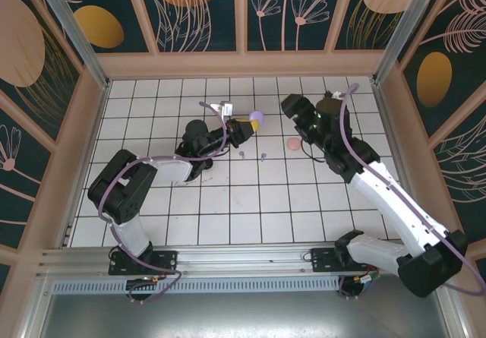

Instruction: Insert wireless bluetooth earbuds into charging case

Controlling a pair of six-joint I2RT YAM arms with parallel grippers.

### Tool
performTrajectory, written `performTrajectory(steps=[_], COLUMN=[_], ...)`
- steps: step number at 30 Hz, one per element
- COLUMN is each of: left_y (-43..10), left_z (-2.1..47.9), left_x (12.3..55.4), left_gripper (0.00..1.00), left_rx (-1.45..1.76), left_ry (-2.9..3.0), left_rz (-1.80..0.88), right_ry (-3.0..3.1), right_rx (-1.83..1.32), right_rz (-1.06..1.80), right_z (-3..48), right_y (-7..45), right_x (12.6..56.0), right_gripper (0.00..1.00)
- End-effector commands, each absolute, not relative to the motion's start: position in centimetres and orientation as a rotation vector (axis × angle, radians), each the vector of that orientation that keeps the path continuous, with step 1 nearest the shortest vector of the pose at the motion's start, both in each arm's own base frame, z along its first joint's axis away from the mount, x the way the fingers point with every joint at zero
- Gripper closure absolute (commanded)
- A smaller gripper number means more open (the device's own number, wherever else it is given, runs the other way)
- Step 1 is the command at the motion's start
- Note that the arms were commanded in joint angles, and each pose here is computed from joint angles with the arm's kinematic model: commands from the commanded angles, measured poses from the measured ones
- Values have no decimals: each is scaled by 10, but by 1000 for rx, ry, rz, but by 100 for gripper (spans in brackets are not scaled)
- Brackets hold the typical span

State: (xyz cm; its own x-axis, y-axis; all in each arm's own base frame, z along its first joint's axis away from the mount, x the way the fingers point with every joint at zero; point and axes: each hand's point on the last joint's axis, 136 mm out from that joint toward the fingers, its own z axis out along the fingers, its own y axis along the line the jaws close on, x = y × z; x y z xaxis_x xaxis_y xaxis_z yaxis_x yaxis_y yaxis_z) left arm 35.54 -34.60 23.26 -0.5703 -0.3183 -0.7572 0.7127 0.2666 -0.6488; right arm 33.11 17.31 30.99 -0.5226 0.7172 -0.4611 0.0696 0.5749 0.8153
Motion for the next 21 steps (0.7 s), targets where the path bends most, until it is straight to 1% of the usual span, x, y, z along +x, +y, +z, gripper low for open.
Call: performTrajectory(steps=[1,5,10,13,21], left_y=[-355,-363,-364,-364,-364], left_z=[261,267,263,283,287], left_x=[332,315,304,302,301], left_gripper=[100,100,100,100,100], left_rx=[577,710,775,807,814], left_ry=[1587,1596,1628,1581,1576], left_rz=[-1529,-1613,-1651,-1639,-1633], right_ry=[1936,1915,1918,1913,1950], right_rx=[407,69,-173,-252,-303], right_rz=[855,887,937,992,1026], right_z=[310,314,307,305,289], right_y=[159,177,200,211,220], right_x=[327,311,297,291,290], right_gripper=[24,24,25,25,27])
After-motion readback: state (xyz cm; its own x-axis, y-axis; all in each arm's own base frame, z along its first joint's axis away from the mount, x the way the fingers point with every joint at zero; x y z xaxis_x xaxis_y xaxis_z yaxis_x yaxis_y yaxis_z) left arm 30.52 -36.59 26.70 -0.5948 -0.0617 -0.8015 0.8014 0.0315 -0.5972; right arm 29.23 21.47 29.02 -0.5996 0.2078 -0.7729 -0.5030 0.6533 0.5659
